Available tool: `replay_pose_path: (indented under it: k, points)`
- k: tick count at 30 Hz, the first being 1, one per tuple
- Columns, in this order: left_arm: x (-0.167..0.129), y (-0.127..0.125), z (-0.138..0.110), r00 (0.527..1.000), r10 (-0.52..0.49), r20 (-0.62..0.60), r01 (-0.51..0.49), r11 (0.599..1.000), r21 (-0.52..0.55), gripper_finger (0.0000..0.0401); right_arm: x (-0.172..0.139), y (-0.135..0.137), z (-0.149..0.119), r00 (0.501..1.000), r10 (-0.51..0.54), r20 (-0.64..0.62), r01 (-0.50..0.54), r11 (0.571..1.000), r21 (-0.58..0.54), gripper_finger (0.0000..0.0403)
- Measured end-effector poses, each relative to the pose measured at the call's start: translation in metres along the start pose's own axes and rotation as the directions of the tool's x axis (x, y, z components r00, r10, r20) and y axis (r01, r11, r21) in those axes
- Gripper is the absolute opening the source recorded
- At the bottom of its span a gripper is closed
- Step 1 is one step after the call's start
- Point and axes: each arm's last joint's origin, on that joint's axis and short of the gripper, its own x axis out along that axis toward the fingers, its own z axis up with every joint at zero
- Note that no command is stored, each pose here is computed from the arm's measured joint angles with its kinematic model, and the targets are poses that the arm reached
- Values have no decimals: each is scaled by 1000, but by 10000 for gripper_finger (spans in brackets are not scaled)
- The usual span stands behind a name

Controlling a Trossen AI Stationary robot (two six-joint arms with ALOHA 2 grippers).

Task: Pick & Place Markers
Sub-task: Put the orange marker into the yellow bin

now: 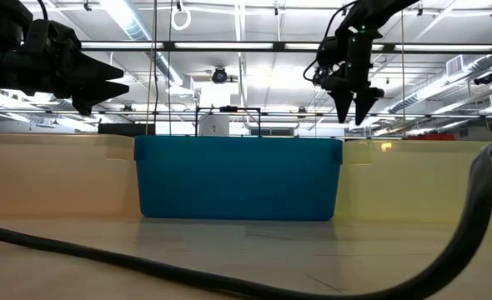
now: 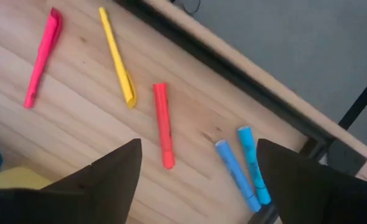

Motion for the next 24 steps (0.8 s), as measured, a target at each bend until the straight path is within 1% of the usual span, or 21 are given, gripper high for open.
replay_pose_path:
  k: [5, 9, 14, 20, 24]
  points:
    - [0, 0, 0, 1000, 0, 0, 0, 1000, 0, 222, 18, 6, -7, 999, 0, -38, 0, 1000, 5, 286]
    - [0, 0, 0, 1000, 0, -1, 0, 1000, 0, 222, 32, 7, -11, 999, -2, -53, 2, 1000, 13, 276]
    - [0, 0, 0, 1000, 0, -1, 0, 1000, 1, 222, 45, 9, -13, 998, 33, -47, -33, 999, 6, 274]
    - [0, 0, 0, 1000, 0, 0, 0, 1000, 0, 222, 56, 12, -13, 999, 39, -9, -39, 999, 2, 274]
    - [0, 0, 0, 1000, 0, 0, 0, 1000, 0, 222, 69, 14, -18, 999, 41, -12, -41, 999, 0, 274]
